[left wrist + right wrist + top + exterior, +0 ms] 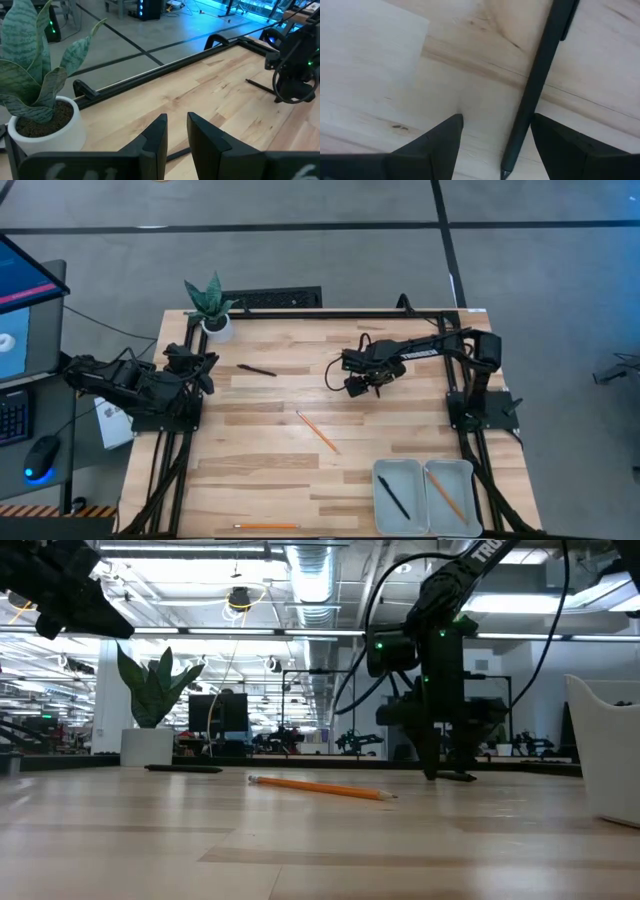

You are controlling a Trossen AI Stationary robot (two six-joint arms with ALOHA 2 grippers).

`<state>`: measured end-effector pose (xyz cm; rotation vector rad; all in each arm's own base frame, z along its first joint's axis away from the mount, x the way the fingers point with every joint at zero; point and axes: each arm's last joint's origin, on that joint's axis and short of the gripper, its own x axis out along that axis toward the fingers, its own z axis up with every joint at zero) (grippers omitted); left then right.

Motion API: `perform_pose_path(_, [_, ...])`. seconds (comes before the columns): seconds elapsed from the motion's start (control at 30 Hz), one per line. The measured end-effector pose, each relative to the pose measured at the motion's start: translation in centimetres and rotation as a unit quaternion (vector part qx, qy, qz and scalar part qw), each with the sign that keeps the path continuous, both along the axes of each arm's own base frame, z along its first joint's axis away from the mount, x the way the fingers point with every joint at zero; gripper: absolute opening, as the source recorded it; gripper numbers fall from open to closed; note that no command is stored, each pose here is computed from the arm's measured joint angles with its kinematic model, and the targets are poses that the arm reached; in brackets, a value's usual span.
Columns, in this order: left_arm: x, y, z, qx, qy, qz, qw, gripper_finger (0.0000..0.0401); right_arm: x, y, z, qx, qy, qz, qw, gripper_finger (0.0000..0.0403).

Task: Sort pens & pencils
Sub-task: Put the top right black pen into the bottom left gray bin

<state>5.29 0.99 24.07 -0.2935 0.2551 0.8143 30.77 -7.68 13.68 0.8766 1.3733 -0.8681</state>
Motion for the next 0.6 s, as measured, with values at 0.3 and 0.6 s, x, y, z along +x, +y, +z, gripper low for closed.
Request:
perform_pose_path(0.3, [0.00, 0.00, 0.01, 0.000, 0.000, 0.000, 1.000, 0.0064, 0.11, 0.00, 0.01, 0.002, -0.006, 0.007, 1.000, 0.0194])
perform_pose_path(0.6, [0.00, 0.00, 0.01, 0.000, 0.000, 0.000, 1.000, 0.0064, 0.13, 0.04, 0.02, 0.003, -0.006, 0.008, 1.000, 0.0100])
